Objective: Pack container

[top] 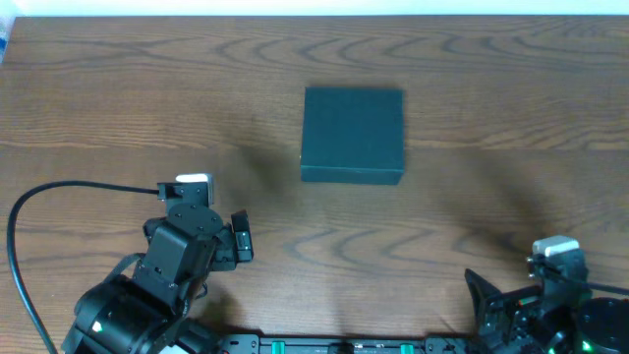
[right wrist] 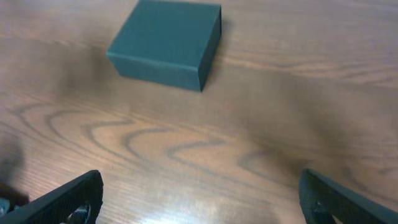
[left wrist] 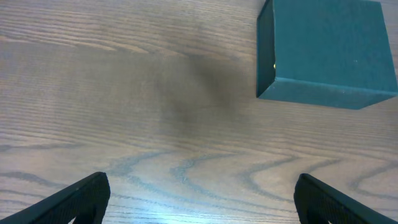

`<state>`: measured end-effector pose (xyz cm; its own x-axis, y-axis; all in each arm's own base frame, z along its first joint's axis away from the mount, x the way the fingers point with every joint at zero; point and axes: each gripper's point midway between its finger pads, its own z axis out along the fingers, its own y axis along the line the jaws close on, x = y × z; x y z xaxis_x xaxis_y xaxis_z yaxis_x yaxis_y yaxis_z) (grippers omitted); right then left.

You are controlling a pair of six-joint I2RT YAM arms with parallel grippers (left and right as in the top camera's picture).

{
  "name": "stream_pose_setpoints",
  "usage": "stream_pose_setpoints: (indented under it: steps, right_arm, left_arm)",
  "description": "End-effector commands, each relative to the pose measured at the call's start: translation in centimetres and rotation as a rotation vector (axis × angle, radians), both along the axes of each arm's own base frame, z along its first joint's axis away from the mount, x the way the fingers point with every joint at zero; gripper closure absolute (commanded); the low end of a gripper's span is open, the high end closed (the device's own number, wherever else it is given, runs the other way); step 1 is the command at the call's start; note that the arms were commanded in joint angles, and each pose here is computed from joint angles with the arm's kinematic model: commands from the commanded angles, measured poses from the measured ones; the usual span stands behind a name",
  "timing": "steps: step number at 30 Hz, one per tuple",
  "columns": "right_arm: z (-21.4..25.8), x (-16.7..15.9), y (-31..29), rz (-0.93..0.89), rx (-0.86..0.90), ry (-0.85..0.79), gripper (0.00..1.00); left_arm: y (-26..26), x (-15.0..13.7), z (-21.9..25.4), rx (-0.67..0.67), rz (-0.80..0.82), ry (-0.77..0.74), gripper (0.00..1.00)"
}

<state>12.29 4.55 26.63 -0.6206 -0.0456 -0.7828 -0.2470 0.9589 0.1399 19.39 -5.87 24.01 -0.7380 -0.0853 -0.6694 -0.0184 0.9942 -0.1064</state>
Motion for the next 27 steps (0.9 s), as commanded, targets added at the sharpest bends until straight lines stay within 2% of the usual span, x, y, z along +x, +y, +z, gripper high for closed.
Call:
stream_pose_setpoints:
  steps: [1, 8, 12, 16, 21, 27]
  right_arm:
    - [-0.3, -0.4, 0.0, 0.005, 0.005, 0.020, 0.01]
    - [0.6, 0.1, 0.4, 0.006, 0.034, -0.014, 0.01]
    - [1.8, 1.3, 0.1, -0.004, -0.001, -0.101, 0.01]
    - [1.2, 1.7, -0.6, -0.040, -0.035, -0.106, 0.01]
    - [-1.2, 2.4, -0.7, -0.028, -0.074, -0.127, 0.01]
    - [-7.7, 3.2, -1.6, -0.092, -0.077, -0.054, 0.01]
  left_arm:
    - [0.2, 0.0, -0.3, 0.008, 0.013, 0.003, 0.04]
    - [0.2, 0.0, -0.3, 0.008, 0.013, 0.003, 0.04]
    - [0.2, 0.0, -0.3, 0.008, 0.014, 0.003, 0.05]
    - [0.2, 0.0, -0.3, 0.008, 0.013, 0.003, 0.05]
    - [0.2, 0.0, -0.3, 0.008, 0.013, 0.003, 0.04]
    - [0.2, 0.0, -0.3, 0.008, 0.013, 0.003, 0.05]
